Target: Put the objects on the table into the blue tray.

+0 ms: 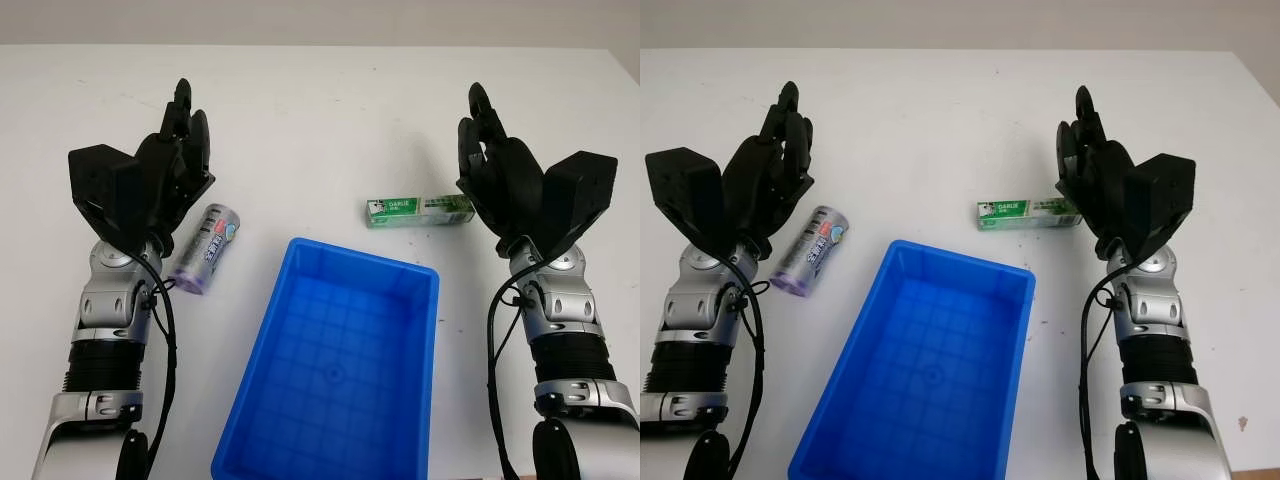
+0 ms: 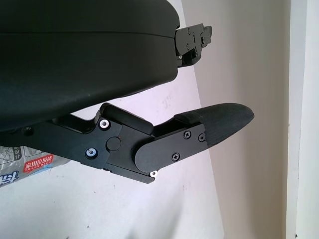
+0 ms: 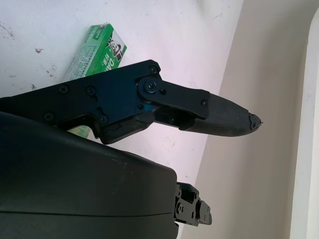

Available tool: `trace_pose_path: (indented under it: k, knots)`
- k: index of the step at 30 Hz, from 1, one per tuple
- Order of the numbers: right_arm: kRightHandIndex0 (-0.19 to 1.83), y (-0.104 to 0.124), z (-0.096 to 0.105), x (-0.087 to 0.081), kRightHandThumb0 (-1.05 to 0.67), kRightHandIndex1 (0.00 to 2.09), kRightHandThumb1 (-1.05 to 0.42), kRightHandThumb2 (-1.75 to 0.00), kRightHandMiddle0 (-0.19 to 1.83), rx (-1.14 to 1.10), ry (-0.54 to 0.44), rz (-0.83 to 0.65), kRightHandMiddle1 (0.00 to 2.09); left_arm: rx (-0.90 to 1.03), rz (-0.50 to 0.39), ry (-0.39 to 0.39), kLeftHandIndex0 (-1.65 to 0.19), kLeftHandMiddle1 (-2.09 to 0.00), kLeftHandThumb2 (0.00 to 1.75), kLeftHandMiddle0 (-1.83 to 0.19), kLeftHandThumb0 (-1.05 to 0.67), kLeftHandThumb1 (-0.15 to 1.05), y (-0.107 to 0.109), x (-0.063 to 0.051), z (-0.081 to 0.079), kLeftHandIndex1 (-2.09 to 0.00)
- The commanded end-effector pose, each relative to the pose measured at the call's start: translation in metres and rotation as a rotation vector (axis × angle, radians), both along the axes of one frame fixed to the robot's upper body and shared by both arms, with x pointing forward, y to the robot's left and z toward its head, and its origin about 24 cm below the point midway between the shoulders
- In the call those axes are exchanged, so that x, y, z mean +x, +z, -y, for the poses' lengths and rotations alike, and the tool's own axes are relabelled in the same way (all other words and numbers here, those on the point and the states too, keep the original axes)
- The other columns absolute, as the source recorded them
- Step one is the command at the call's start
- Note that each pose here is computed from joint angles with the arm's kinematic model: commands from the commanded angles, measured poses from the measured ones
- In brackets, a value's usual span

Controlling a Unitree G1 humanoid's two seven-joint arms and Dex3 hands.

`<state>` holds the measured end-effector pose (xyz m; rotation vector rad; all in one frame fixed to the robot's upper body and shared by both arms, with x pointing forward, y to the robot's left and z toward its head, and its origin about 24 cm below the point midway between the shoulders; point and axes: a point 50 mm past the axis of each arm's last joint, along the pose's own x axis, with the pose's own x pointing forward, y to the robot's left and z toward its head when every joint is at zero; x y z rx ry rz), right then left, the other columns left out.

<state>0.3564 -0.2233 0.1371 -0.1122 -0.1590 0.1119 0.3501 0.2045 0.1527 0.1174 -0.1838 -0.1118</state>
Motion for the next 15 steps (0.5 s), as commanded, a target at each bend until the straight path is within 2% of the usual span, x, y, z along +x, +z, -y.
trace_pose_path:
  k: [1, 10, 14, 15]
  knots:
    - [-0.19, 0.003, 0.0, 0.0, -0.8, 0.0, -1.05, -0.69, -0.19, -0.001, 0.0, 0.02, 0.0, 0.014, 0.006, -0.003, 0.19, -0.04, 0.79, 0.19, -0.75, 1.05, 0.001, -0.001, -0.001, 0.0]
    - [-0.19, 0.005, 0.002, -0.001, -0.8, 0.0, -1.05, -0.66, -0.19, -0.008, 0.01, 0.024, 0.0, 0.013, 0.0, -0.001, 0.19, -0.01, 0.79, 0.19, -0.75, 1.05, 0.0, 0.0, 0.001, 0.0]
    - [-0.18, 0.018, 0.007, 0.0, -0.76, 0.01, -1.05, -0.5, -0.18, -0.114, -0.013, 0.074, 0.01, 0.017, 0.0, -0.007, 0.19, 0.0, 0.79, 0.19, -0.75, 1.05, -0.001, 0.0, 0.001, 0.0]
    - [-0.13, 0.028, 0.009, 0.001, -0.78, 0.04, -1.05, -0.39, -0.11, -0.188, -0.042, 0.102, 0.05, 0.018, 0.001, -0.007, 0.19, 0.0, 0.79, 0.19, -0.74, 1.05, -0.001, 0.0, 0.001, 0.0]
